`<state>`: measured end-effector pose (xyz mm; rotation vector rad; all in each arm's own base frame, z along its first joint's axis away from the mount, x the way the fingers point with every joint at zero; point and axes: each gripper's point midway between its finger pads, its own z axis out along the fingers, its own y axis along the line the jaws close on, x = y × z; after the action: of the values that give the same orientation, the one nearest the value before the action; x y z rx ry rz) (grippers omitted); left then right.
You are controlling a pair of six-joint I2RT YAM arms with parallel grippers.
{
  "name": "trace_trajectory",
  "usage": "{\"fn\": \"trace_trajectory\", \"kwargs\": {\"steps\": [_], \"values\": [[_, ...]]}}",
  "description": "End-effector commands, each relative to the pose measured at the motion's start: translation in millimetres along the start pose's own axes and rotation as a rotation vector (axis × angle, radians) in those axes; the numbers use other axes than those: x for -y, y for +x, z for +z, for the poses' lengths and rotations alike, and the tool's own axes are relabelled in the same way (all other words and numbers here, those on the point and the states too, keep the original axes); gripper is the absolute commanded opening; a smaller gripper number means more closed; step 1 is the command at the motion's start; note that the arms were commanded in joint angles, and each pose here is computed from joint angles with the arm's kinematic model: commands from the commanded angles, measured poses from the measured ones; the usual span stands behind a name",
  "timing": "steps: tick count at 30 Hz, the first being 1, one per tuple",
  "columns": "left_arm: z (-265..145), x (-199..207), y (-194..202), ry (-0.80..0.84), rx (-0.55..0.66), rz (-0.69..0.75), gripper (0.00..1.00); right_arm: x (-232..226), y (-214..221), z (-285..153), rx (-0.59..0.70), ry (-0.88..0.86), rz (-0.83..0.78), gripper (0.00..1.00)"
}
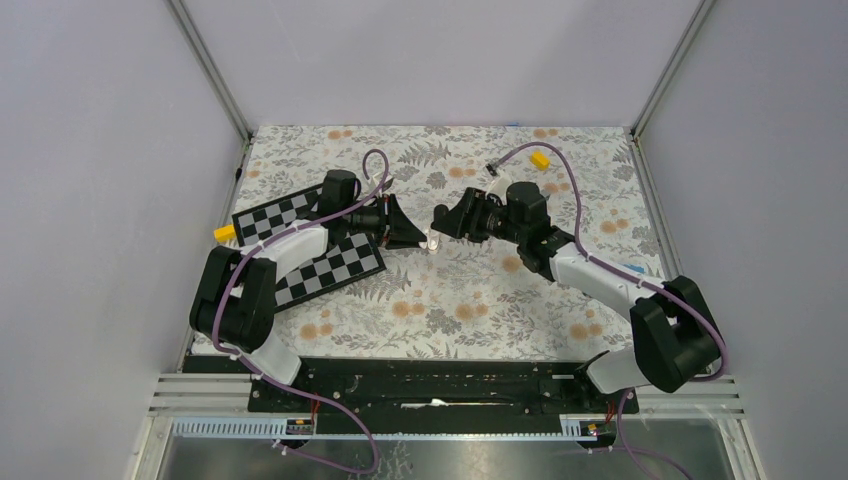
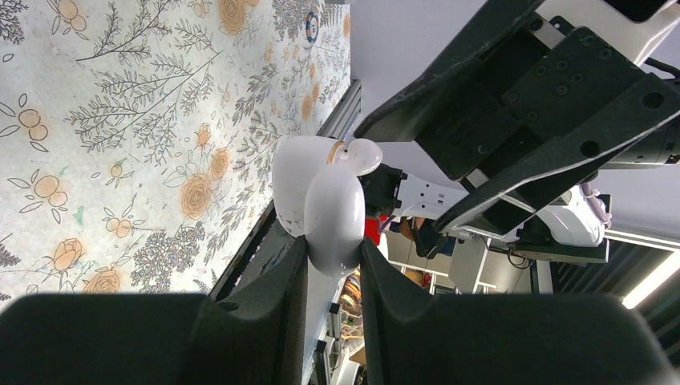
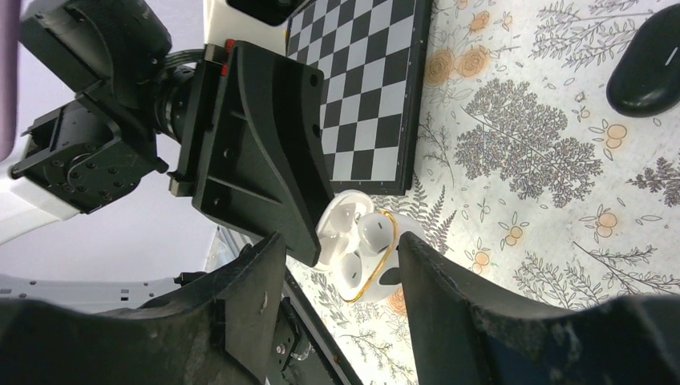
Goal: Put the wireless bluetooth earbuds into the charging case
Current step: Adjust the right earbud in the right side groove of the charging case.
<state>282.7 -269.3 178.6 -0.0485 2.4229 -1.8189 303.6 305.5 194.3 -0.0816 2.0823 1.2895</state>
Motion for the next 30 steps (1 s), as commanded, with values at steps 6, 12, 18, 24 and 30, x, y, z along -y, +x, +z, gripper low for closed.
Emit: {"fn": "trace_trajectory", "kwargs": {"steps": [6,12,18,24,30], "values": [[-8,27,-7,0.041,0.036,0.112,0.0,-27,-5,9,-0.003,-0.104,-0.035,0.6],[-8,27,-6,0.042,0.035,0.113,0.0,-27,-5,8,0.001,-0.103,-0.041,0.59],[-9,28,-6,0.043,0.036,0.113,0.0,-22,-7,8,0.014,-0.073,-0.041,0.61],[-9,28,-6,0.043,0.036,0.113,0.0,-15,-10,7,0.03,-0.022,-0.034,0.63],[-9,30,-6,0.044,0.036,0.116,0.0,-15,-13,8,0.044,-0.016,-0.026,0.64]]}}
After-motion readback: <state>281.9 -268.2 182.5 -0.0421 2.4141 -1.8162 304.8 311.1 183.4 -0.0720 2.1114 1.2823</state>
